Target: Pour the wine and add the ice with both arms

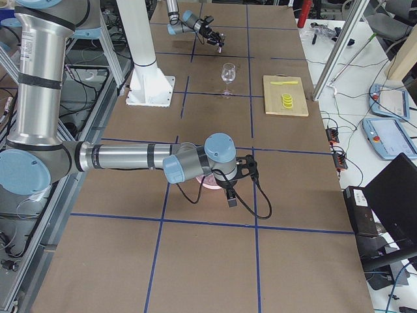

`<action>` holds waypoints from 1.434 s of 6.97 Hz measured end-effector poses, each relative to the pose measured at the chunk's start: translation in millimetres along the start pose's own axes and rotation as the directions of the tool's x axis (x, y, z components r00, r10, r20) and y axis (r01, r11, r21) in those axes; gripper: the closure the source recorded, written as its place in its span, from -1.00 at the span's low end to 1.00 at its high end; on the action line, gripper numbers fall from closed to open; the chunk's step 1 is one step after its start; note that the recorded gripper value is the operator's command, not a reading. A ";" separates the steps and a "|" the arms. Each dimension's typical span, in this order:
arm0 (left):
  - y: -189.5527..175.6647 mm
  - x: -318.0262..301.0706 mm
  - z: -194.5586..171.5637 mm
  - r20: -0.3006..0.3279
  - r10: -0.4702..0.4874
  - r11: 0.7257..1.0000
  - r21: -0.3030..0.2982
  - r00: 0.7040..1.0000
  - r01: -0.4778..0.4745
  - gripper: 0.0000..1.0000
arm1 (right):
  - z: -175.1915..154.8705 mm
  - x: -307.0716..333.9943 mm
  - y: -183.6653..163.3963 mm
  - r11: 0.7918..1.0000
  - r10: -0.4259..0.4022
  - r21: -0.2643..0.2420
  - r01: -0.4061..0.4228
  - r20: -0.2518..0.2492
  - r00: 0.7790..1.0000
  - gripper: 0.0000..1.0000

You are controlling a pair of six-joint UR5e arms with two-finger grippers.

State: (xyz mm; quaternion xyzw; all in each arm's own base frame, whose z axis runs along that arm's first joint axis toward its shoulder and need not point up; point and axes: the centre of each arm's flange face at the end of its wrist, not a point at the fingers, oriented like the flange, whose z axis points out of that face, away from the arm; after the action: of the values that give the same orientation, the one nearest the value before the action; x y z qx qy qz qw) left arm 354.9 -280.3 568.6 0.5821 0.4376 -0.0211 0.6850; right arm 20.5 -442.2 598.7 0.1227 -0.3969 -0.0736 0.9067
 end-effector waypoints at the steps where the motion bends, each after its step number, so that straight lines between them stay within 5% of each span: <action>1: 1.5 3.5 2.7 0.000 0.002 1.000 -0.003 1.000 -0.002 1.00 | 0.1 0.2 0.1 1.000 0.001 0.000 -0.001 0.000 1.000 -1.00; 10: 10.1 9.0 5.3 -0.006 0.010 1.000 -0.019 1.000 -0.010 0.63 | 1.2 1.0 0.5 1.000 0.001 -0.003 -0.001 0.000 1.000 -1.00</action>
State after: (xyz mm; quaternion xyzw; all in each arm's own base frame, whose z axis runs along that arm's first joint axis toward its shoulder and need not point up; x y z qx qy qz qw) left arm 368.9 -277.1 570.4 0.5779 0.4368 -0.0120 0.6893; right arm 20.3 -442.2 600.4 0.1214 -0.3968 -0.0736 0.9069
